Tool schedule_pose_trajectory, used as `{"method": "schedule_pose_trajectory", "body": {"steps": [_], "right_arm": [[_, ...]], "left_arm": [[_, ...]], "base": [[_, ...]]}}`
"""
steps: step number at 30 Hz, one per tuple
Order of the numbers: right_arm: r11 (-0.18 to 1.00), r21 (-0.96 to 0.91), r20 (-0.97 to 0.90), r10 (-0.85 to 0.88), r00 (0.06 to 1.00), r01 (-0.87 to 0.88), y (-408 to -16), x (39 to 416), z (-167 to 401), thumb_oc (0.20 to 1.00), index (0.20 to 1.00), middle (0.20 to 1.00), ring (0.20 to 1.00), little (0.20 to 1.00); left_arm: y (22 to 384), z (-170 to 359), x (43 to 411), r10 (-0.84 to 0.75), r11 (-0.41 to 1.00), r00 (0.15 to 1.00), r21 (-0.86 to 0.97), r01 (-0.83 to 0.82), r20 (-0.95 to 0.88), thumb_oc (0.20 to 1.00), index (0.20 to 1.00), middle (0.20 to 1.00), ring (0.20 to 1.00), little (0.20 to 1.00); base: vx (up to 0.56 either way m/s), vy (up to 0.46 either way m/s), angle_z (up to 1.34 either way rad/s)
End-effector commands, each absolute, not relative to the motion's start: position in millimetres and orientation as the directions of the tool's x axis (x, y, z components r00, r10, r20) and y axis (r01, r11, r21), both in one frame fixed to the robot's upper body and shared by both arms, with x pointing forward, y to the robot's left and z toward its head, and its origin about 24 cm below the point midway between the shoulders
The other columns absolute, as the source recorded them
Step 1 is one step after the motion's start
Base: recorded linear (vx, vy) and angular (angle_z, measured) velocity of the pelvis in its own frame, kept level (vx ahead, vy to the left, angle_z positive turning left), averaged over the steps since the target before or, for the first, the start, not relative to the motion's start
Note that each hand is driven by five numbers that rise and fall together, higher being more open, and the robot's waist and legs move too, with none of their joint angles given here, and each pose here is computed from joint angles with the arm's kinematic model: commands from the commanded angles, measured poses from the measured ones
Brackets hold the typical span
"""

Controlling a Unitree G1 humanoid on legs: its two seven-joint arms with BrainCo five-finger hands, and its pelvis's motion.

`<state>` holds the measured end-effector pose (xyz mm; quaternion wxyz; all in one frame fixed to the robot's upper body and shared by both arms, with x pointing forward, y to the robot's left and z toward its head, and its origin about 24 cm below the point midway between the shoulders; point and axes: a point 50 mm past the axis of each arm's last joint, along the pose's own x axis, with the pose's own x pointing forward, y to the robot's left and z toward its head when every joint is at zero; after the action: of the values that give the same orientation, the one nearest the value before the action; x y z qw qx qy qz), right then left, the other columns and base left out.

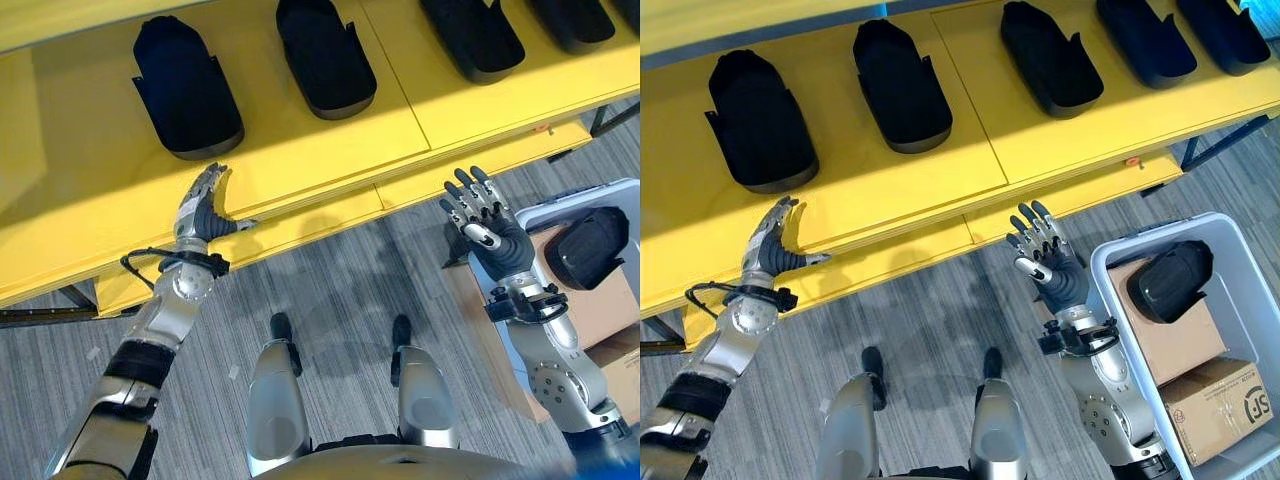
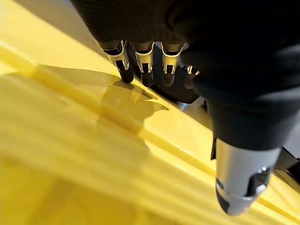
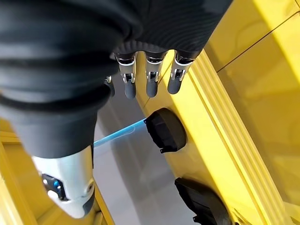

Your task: Move parts from the plastic box to the shelf.

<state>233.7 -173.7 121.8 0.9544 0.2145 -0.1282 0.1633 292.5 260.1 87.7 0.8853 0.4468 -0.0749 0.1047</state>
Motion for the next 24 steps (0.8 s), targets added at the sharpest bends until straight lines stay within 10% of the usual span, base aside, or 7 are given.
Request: {"method": "schedule_pose_trajectory", "body": {"steps": [1, 11, 14, 24], "right_arm": [[0.856, 0.319, 0.456, 0.237, 0.858, -0.406, -180, 224, 149, 1.0, 1.0, 1.0, 1.0, 1.0], [0.857, 0.309, 0.452, 0.248, 0.857, -0.411, -179, 227, 150, 1.0, 1.0, 1.0, 1.0, 1.0], [0.869, 0.316, 0.392, 0.245, 0.887, -0.38, -184, 226, 136, 1.0, 1.0, 1.0, 1.0, 1.0], [0.898, 0.314, 0.281, 0.222, 0.934, -0.308, -196, 217, 108, 1.0, 1.0, 1.0, 1.0, 1.0]], "left_arm": [[269, 58, 277, 0.162, 0.635, 0.982, 0.752, -0.176, 0.093, 1.0, 1.0, 1.0, 1.0, 1.0], [270, 57, 255, 0.111, 0.74, 0.992, 0.661, -0.122, 0.058, 1.0, 1.0, 1.0, 1.0, 1.0], [257, 40, 232, 0.071, 0.977, 0.997, 0.205, -0.065, -0.02, 1.0, 1.0, 1.0, 1.0, 1.0], [228, 19, 192, 0.033, 0.907, 0.998, -0.417, -0.055, -0.06, 1.0, 1.0, 1.0, 1.0, 1.0]], "base": [[0.0, 0.0, 0.0], [0.0, -0.005, 0.0], [-0.02, -0.054, 0.03], [-0.03, -0.128, 0.02]]}}
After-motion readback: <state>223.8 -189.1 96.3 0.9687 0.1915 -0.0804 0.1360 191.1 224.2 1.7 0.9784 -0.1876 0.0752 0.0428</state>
